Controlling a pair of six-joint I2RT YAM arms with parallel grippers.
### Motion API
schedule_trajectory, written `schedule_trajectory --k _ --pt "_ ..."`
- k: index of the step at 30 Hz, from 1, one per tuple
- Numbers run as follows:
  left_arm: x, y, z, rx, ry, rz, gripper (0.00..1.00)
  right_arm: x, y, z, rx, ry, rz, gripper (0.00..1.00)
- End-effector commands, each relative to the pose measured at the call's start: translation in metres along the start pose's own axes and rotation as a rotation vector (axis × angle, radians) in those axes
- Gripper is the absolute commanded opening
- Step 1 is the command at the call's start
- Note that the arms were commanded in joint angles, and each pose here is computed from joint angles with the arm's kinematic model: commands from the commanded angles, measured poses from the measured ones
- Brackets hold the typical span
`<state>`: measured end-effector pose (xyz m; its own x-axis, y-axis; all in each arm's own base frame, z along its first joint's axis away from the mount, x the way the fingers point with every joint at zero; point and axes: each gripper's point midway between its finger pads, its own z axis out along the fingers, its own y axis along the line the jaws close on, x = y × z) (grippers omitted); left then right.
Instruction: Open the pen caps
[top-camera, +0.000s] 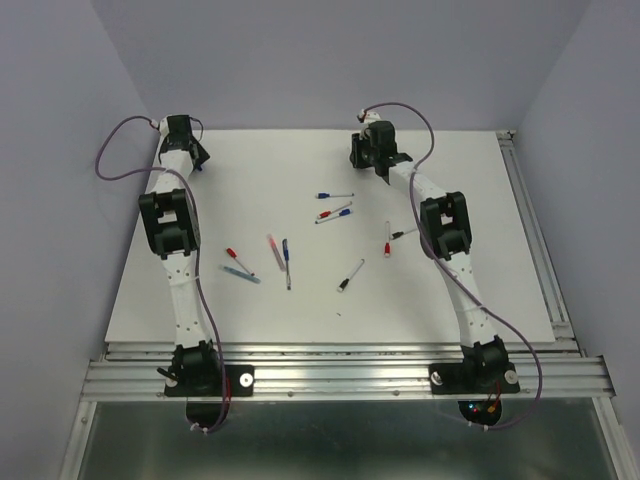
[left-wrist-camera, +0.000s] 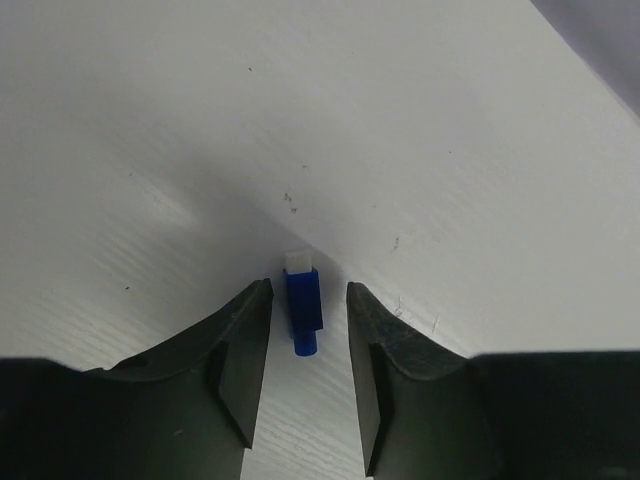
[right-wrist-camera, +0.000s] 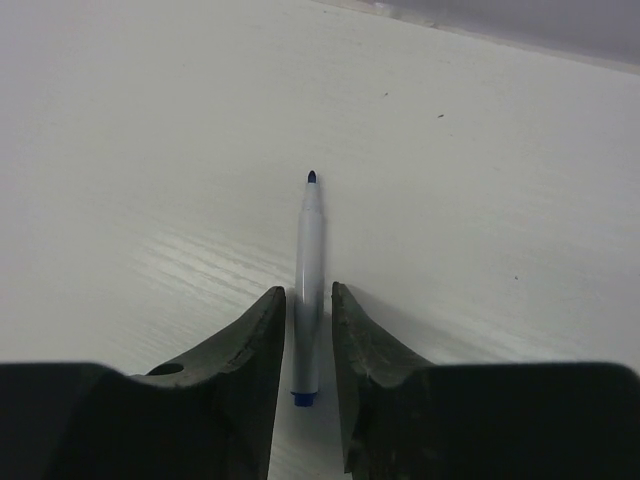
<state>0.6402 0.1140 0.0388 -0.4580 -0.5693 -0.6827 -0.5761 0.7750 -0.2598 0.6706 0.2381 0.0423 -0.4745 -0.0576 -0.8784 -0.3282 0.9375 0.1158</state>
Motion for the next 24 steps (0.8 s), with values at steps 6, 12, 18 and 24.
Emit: schedule_trajectory --k 6,12,18,24 --pt "-0.042 -0.009 -0.05 -0.003 -0.034 0.03 0.8 -0.008 0.002 -0.013 0.007 0.019 -0.022 0.5" --pt "-0.101 -0.037 -0.14 0.066 -0.17 0.046 0.99 -0.064 0.008 -0.047 0.017 -0.076 -0.001 0.79" --pt "-0.111 -0.032 -0.223 0.07 -0.224 0.03 0.99 -0.125 0.035 -0.117 0.006 -0.18 -0.02 1.0" --pt "-0.051 -0.028 -0.294 0.152 -0.206 0.007 0.99 -0.103 0.079 -0.206 0.089 -0.216 -0.034 1.0"
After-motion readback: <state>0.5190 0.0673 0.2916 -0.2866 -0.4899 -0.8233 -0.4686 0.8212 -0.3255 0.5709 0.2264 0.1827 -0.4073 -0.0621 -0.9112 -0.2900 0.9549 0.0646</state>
